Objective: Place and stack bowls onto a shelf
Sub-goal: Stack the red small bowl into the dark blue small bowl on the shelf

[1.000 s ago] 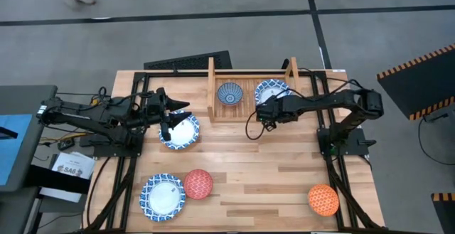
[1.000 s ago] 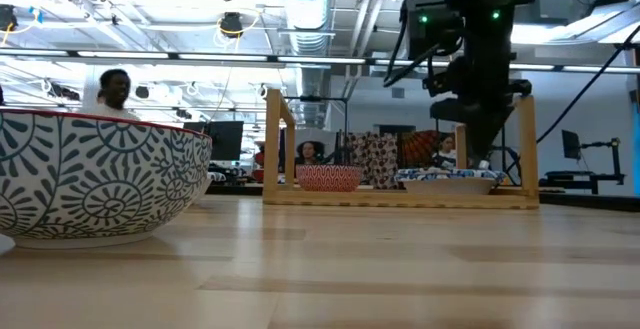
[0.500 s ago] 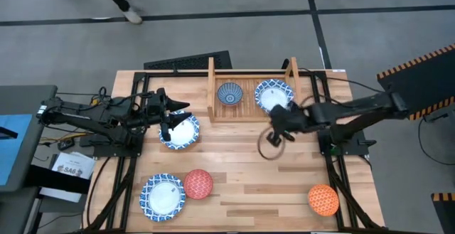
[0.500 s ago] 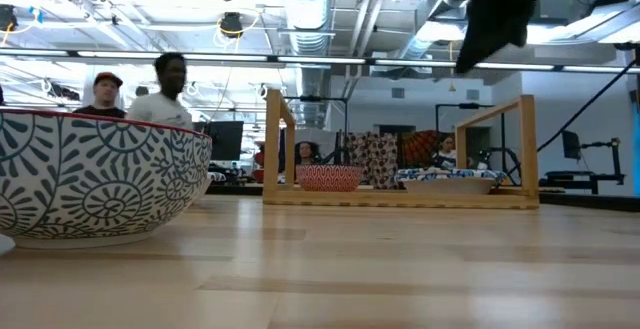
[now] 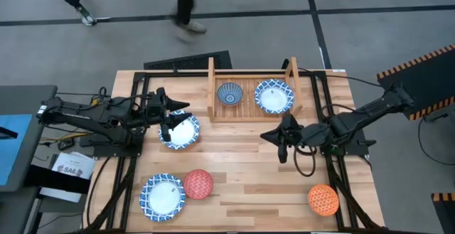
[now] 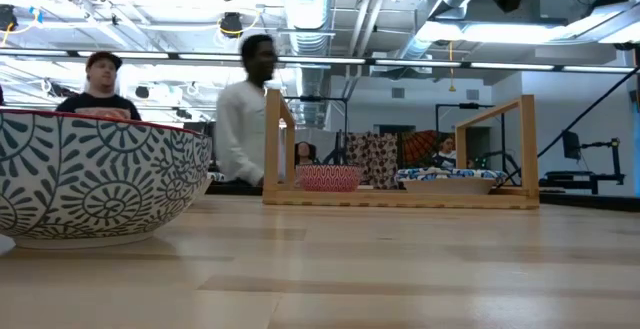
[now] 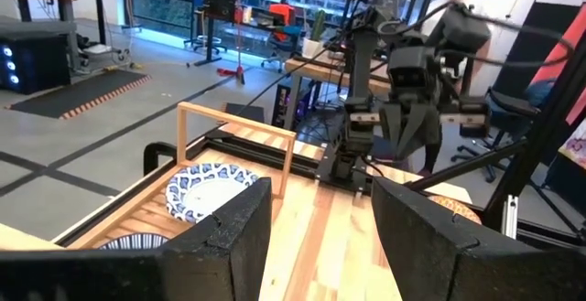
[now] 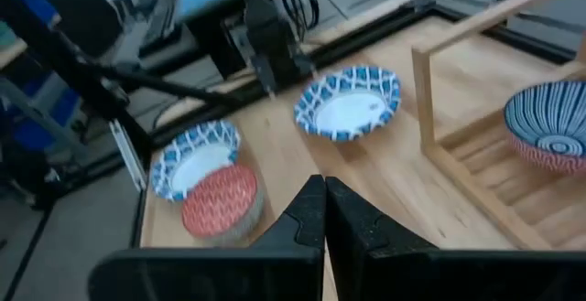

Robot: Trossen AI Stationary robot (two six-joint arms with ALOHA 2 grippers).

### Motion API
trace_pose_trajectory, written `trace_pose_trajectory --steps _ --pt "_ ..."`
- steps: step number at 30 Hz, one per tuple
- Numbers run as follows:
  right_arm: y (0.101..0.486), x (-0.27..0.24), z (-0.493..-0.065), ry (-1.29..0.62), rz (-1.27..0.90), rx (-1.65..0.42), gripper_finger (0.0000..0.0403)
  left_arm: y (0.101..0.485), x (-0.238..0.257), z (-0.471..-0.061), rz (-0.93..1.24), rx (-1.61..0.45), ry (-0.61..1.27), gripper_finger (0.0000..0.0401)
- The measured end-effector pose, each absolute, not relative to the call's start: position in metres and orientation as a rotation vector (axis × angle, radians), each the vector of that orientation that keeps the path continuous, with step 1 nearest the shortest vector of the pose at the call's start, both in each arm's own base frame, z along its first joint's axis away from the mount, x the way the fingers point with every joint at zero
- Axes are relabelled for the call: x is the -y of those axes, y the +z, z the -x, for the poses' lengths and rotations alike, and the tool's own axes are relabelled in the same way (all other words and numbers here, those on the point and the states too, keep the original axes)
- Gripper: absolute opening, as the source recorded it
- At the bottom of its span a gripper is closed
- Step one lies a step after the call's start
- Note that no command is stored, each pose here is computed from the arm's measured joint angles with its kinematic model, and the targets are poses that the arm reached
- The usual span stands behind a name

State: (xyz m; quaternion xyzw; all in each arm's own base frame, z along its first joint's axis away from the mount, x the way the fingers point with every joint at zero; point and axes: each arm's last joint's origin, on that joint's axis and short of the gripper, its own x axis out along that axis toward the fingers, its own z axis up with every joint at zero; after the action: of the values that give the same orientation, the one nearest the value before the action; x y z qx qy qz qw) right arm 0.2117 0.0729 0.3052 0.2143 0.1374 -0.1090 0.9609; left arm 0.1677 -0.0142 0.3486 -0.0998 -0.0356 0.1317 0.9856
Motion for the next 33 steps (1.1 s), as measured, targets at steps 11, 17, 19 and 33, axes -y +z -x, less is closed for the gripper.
trace_pose_trajectory --steps 11,17,19,33 --pt "0.309 -0.064 -0.216 -0.254 -0.457 -0.234 0.0027 0.343 0.017 -0.172 0.267 -0.007 0.227 0.0174" --pt "0.309 -0.064 -0.216 -0.254 -0.457 -0.234 0.0038 0.336 0.037 -0.186 0.343 -0.36 0.064 0.0174" --pt "0.309 -0.064 -0.216 -0.254 -0.456 -0.234 0.0042 0.325 0.048 -0.191 0.375 -0.503 0.021 0.0174" --pt "0.307 -0.064 -0.216 -0.257 -0.443 -0.247 0.0045 0.231 0.118 -0.221 0.714 -1.004 0.227 0.0174"
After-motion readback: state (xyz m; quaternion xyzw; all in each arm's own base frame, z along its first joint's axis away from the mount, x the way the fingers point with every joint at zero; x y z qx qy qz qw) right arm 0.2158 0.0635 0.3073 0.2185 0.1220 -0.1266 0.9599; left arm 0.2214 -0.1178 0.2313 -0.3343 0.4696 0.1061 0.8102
